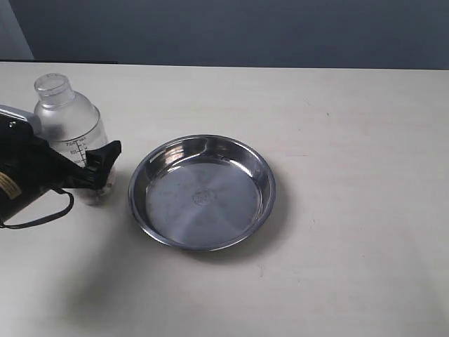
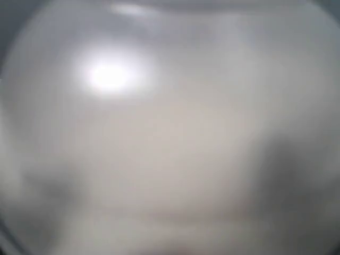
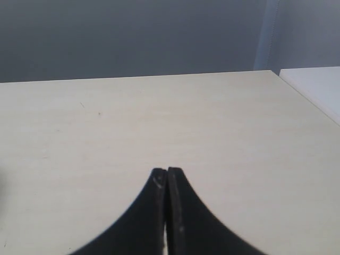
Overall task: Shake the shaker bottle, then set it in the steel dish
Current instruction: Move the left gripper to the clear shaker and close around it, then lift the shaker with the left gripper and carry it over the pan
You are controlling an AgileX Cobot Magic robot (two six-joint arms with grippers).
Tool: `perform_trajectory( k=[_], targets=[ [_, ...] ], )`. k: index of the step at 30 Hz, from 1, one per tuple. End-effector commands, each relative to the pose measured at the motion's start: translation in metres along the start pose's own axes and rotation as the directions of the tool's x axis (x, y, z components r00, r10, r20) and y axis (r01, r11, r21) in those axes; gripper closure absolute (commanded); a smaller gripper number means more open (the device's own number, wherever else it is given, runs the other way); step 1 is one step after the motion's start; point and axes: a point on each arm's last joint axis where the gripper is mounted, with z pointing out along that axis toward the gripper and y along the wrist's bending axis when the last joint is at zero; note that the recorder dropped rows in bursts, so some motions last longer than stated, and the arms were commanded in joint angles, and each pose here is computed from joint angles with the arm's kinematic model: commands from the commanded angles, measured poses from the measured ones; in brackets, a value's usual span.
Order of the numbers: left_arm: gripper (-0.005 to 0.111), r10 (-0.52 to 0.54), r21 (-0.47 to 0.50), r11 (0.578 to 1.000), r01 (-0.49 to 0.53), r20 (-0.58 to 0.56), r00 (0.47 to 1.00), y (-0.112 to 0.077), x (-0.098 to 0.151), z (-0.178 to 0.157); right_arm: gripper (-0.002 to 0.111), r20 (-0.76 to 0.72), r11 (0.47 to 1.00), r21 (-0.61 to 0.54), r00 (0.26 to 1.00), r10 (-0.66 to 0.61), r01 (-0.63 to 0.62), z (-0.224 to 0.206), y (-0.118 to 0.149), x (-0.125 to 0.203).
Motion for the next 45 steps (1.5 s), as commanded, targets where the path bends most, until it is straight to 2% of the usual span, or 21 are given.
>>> perform_trajectory(
  k=[1,4,6,9,17,18,23,28,35,37,40,42,45],
  targets=[
    [0.002,0.009,0.023,1.0,-0.009,-0.009,1.0,0.002,0.006,0.01,0.109,0.016,1.0,0.004,1.0,0.0,0.0,0.0,0.0,-0.001],
    [0.002,0.003,-0.004,1.0,-0.003,0.002,1.0,0.005,0.004,0.012,0.109,0.016,1.0,0.004,1.0,0.0,0.0,0.0,0.0,-0.001],
    [0.006,0.0,-0.012,1.0,0.0,0.003,1.0,0.006,0.004,0.012,0.109,0.016,1.0,0.004,1.0,0.0,0.0,0.0,0.0,-0.001],
    [0.023,0.011,-0.009,1.0,-0.011,0.002,1.0,0.005,0.004,0.012,0.109,0.016,1.0,0.004,1.0,0.0,0.0,0.0,0.0,-0.001],
    [0.104,0.028,0.044,0.999,-0.028,-0.002,1.0,0.0,0.005,0.012,0.109,0.016,1.0,0.004,1.0,0.0,0.0,0.0,0.0,-0.001],
    [0.106,0.029,0.042,0.999,-0.029,-0.002,1.0,0.001,0.005,0.012,0.109,0.016,1.0,0.004,1.0,0.0,0.0,0.0,0.0,-0.001],
    [0.106,-0.082,-0.011,0.997,0.082,0.004,0.997,0.005,0.004,0.012,0.109,0.016,1.0,0.004,1.0,0.0,0.0,0.0,0.0,-0.001],
    [0.106,-0.1,0.043,0.994,0.1,-0.008,0.995,0.0,0.004,0.011,0.109,0.016,1.0,0.004,1.0,0.0,0.0,0.0,0.0,-0.001],
    [0.106,-0.099,0.049,0.994,0.099,-0.007,0.995,0.0,0.004,0.011,0.109,0.016,1.0,0.004,1.0,0.0,0.0,0.0,0.0,-0.001],
    [0.106,-0.064,0.06,0.996,0.064,-0.007,0.998,-0.001,0.004,0.011,0.109,0.016,1.0,0.004,1.0,0.0,0.0,0.0,0.0,-0.001],
    [0.106,-0.088,0.037,0.995,0.088,-0.003,0.996,0.001,0.004,0.011,0.109,0.016,1.0,0.004,1.0,0.0,0.0,0.0,0.0,-0.001],
    [0.106,-0.115,0.018,0.993,0.114,0.015,0.993,0.002,-0.001,0.01,0.109,0.016,1.0,0.004,1.0,0.0,0.0,0.0,0.0,-0.001],
    [0.106,-0.117,0.099,0.989,0.108,0.088,0.989,-0.005,-0.025,0.005,0.109,0.016,1.0,0.004,1.0,0.0,0.0,0.0,0.0,-0.001]
  ],
)
